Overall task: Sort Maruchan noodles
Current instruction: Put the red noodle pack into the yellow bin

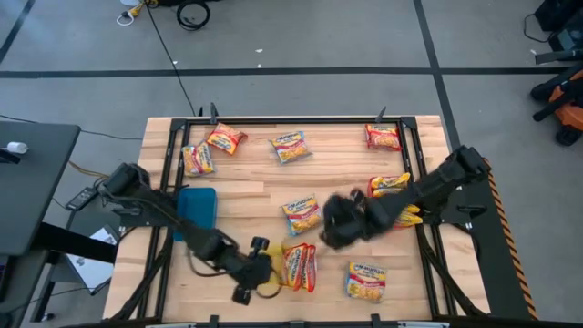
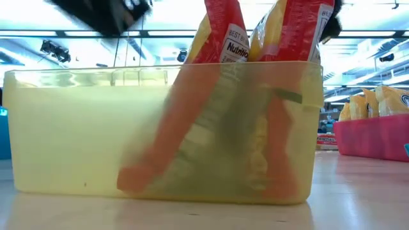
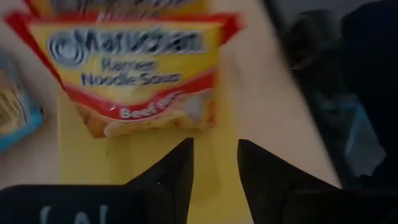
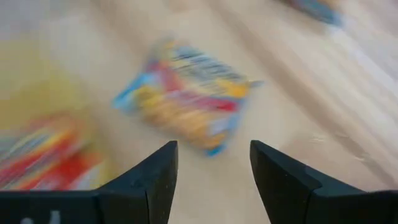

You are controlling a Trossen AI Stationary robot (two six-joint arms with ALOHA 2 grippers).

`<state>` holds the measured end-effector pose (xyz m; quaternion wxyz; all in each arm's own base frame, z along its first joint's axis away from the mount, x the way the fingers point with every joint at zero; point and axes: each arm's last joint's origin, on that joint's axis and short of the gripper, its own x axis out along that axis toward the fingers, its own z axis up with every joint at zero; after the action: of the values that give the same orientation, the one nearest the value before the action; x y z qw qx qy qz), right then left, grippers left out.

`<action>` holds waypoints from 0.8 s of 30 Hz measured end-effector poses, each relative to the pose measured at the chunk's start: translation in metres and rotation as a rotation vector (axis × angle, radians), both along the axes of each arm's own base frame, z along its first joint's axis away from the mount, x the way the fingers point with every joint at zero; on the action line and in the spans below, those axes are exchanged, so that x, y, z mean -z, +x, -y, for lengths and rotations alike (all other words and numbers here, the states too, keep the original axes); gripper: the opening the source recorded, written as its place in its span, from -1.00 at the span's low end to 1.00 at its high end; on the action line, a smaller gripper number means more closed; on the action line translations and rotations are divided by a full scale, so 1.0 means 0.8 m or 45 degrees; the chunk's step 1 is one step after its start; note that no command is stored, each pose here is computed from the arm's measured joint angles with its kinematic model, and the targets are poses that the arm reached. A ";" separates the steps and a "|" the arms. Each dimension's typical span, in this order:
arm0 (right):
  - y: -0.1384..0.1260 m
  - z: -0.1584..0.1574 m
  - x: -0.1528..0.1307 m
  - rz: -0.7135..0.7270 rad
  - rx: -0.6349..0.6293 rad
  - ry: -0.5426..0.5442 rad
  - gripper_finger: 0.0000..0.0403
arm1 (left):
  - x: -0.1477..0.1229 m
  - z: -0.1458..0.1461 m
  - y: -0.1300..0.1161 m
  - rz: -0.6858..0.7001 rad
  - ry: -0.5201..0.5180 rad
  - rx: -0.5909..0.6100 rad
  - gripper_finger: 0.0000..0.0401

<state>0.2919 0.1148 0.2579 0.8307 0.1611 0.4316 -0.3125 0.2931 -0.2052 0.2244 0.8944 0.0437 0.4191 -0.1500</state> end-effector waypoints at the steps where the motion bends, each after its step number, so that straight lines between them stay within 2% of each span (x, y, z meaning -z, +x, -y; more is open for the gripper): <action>1: 0.003 0.015 0.001 -0.026 0.057 0.011 0.02 | -0.011 0.003 -0.006 0.043 -0.001 0.032 -0.36; 5: 0.015 0.079 0.005 -0.137 0.203 0.017 0.00 | -0.056 0.013 -0.037 0.239 0.044 0.111 -0.36; 7: 0.015 0.111 0.005 -0.181 0.285 -0.033 -0.02 | -0.070 0.019 -0.049 0.329 0.069 0.147 -0.36; 10: 0.008 0.157 0.005 -0.279 0.413 -0.141 -0.03 | -0.074 0.030 -0.062 0.416 0.092 0.253 -0.36; 13: -0.004 0.199 0.007 -0.404 0.503 -0.205 -0.03 | -0.058 0.036 -0.068 0.462 0.099 0.335 -0.36; 15: -0.011 0.221 0.015 -0.501 0.469 -0.214 0.00 | -0.038 0.033 -0.071 0.462 0.095 0.345 -0.36; 20: -0.035 0.262 0.043 -0.711 0.403 -0.122 0.18 | 0.017 0.009 -0.072 0.487 0.022 0.242 -0.36; 24: -0.059 0.287 0.057 -0.900 0.312 -0.042 0.34 | 0.043 -0.011 -0.072 0.478 0.000 0.158 -0.36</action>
<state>0.2446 -0.1146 0.2123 0.5893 0.0806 0.6642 -0.4529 0.2355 -0.1963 0.1903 0.9459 0.0967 0.2414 -0.1941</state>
